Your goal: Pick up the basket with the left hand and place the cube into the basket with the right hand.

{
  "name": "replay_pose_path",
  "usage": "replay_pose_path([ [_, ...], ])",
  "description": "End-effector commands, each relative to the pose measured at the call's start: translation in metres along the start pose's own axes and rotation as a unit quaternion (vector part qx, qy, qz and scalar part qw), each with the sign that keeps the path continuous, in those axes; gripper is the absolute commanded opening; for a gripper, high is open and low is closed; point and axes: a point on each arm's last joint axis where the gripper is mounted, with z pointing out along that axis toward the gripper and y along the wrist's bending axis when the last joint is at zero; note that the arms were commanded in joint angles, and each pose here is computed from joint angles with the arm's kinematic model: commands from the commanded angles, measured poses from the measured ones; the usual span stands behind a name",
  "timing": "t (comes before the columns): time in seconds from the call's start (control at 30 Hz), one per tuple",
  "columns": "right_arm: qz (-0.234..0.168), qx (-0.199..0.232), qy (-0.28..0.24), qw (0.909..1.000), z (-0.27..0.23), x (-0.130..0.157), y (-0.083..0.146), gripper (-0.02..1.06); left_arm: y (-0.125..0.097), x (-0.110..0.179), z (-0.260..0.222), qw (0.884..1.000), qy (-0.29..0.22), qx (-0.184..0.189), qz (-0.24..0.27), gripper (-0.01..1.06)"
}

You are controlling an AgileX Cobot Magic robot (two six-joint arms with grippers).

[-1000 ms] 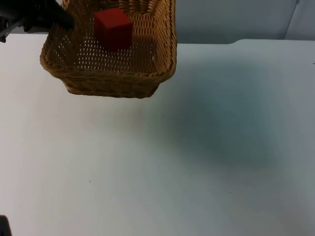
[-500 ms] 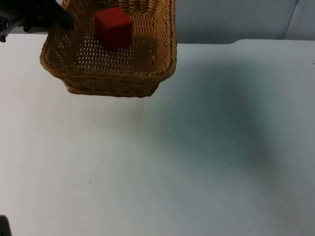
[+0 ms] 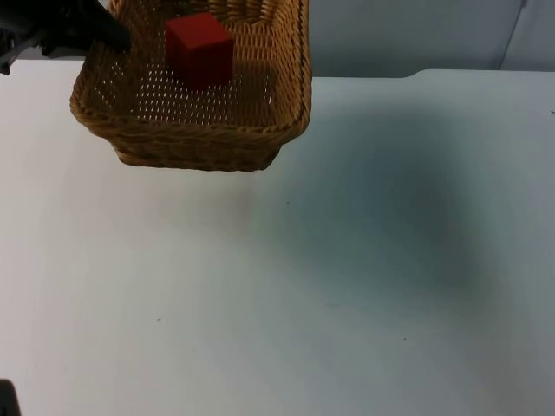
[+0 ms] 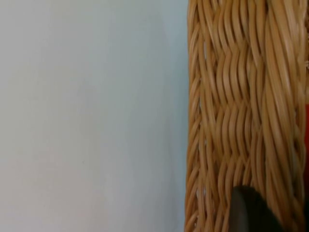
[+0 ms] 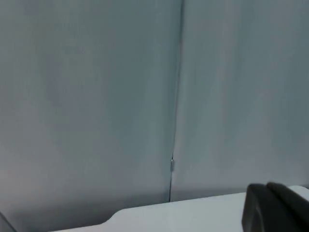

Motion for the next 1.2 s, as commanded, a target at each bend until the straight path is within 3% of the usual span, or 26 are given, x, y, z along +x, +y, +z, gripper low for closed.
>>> replay_pose_path([
  [0.0, 0.000, 0.008, 0.004, 1.0000, -0.002, 0.001, -0.003, 0.00, -0.012, -0.005, -0.007, 1.000, -0.015, 0.021, -0.005, 0.00],
  [0.87, -0.002, 0.016, 0.006, 0.9999, -0.002, 0.001, -0.005, 0.00, -0.012, -0.005, -0.006, 1.000, -0.016, 0.019, -0.005, 0.00],
  [0.97, -0.002, 0.016, 0.006, 0.9999, -0.002, 0.001, -0.005, 0.00, -0.011, -0.003, -0.005, 1.000, -0.008, 0.024, -0.006, 0.00],
  [1.17, -0.001, 0.016, 0.006, 0.9999, -0.002, 0.001, -0.005, 0.00, -0.005, 0.013, 0.009, 0.996, 0.069, 0.058, -0.018, 0.00],
])
